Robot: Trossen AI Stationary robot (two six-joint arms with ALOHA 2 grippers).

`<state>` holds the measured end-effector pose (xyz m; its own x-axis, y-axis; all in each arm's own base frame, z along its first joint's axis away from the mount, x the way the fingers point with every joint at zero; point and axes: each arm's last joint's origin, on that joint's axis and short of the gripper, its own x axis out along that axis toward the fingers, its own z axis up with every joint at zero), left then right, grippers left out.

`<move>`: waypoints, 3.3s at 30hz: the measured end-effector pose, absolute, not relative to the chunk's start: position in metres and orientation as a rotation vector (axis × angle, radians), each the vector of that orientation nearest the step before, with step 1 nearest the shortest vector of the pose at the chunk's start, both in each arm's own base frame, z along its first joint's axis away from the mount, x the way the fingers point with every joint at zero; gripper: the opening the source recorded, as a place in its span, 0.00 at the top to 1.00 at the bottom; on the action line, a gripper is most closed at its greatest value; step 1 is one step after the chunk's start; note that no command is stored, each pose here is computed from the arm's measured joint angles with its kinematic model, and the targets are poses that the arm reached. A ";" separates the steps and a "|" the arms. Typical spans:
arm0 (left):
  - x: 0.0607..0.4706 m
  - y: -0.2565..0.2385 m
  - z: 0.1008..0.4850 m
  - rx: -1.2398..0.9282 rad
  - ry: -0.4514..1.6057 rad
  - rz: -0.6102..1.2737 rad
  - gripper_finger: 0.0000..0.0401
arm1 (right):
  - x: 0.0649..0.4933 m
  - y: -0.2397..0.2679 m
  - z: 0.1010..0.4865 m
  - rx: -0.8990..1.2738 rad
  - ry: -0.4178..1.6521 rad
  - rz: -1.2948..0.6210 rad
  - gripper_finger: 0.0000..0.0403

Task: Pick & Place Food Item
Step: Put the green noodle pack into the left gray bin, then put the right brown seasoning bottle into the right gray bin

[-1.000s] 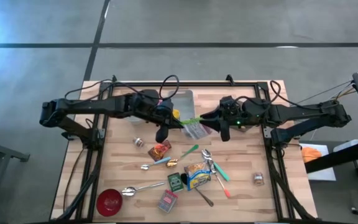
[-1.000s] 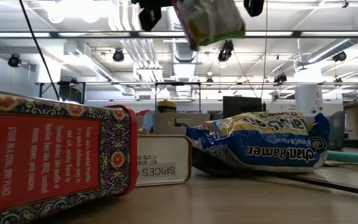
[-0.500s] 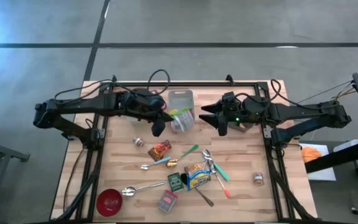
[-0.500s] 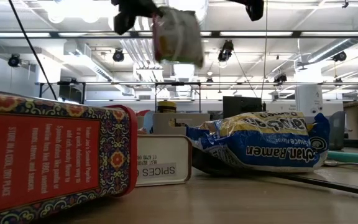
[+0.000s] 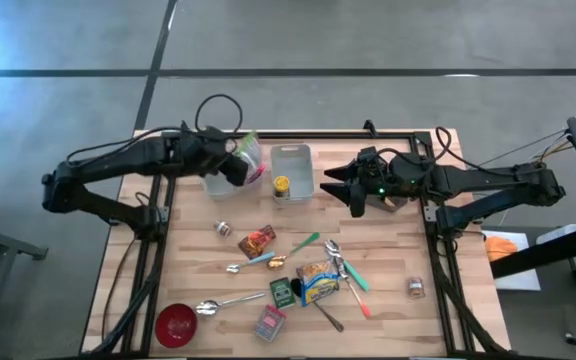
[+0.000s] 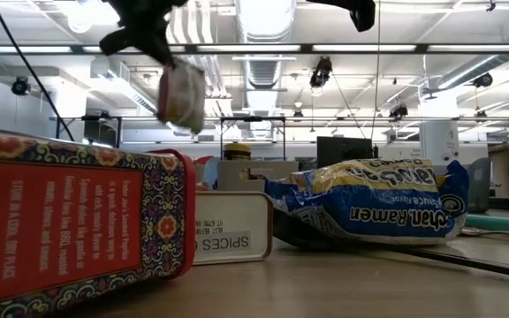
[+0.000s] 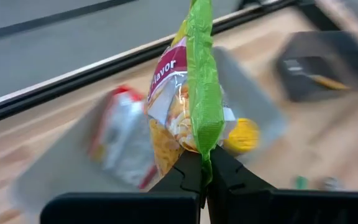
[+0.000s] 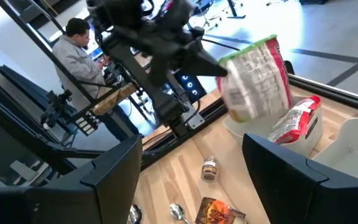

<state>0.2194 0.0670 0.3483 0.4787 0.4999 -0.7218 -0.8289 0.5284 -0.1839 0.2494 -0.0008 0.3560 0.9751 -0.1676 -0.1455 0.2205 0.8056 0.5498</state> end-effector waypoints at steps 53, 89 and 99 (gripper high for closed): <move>0.252 0.108 0.218 -0.865 0.801 1.131 1.00 | 0.246 0.001 0.341 0.516 0.271 -0.180 0.31; 0.226 0.094 0.320 -0.690 0.611 0.736 0.41 | 0.228 0.002 0.309 0.878 0.592 -0.414 0.31; 0.210 0.085 0.342 -0.599 0.540 0.592 0.41 | 0.212 0.034 0.285 0.980 0.922 -0.491 0.31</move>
<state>0.2104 0.0853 0.3419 0.7045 0.3494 -0.6177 -0.6470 0.6738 -0.3568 0.2117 0.0342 0.2849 0.5414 0.0403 -0.8398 0.7190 0.4955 0.4873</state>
